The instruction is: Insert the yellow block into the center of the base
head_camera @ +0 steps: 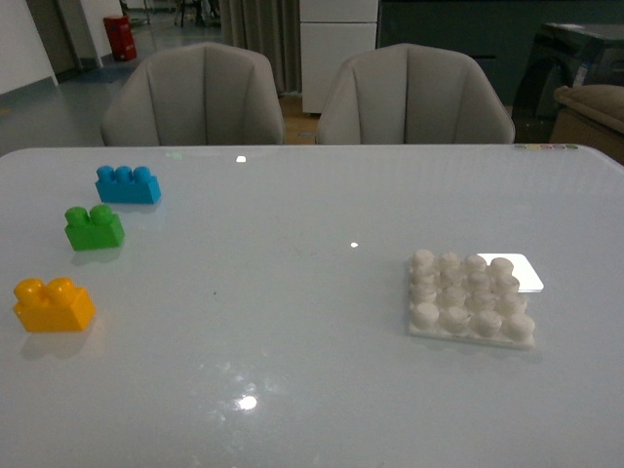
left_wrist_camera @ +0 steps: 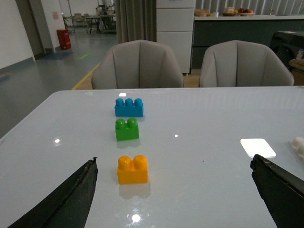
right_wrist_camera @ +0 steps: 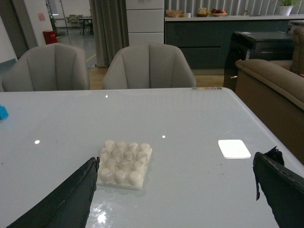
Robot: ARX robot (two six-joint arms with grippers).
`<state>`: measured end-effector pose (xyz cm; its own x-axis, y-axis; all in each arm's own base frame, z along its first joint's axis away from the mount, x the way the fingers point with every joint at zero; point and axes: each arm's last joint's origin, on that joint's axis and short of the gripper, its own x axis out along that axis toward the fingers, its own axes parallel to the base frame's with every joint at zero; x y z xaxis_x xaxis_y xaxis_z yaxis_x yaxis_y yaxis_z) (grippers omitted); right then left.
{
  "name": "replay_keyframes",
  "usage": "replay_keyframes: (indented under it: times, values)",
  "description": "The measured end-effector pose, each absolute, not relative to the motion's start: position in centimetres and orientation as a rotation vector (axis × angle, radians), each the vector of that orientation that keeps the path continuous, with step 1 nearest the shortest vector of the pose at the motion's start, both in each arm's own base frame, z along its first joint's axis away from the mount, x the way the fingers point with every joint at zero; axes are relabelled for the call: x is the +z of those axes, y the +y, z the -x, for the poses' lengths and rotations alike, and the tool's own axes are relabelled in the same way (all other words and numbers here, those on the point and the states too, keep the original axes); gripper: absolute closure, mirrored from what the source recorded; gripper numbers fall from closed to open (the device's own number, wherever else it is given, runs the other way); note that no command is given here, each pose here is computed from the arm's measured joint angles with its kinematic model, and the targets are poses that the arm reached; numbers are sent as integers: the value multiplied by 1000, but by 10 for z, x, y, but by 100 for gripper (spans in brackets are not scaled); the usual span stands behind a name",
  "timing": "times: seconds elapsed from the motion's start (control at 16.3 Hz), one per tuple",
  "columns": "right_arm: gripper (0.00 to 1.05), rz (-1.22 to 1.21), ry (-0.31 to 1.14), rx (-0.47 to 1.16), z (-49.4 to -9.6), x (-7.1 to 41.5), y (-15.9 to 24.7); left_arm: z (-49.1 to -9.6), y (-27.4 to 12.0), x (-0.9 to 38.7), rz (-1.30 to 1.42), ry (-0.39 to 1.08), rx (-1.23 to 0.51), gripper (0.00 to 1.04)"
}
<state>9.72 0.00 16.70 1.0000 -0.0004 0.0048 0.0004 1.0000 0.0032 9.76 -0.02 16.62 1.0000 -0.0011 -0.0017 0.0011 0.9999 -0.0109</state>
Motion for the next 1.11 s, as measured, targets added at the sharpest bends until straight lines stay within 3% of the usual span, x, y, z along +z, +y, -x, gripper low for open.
replay_keyframes:
  times: [1.11]
  values:
    - [6,-3,-5,0,-97,167,0,-98,0,166,11,2,-1,7]
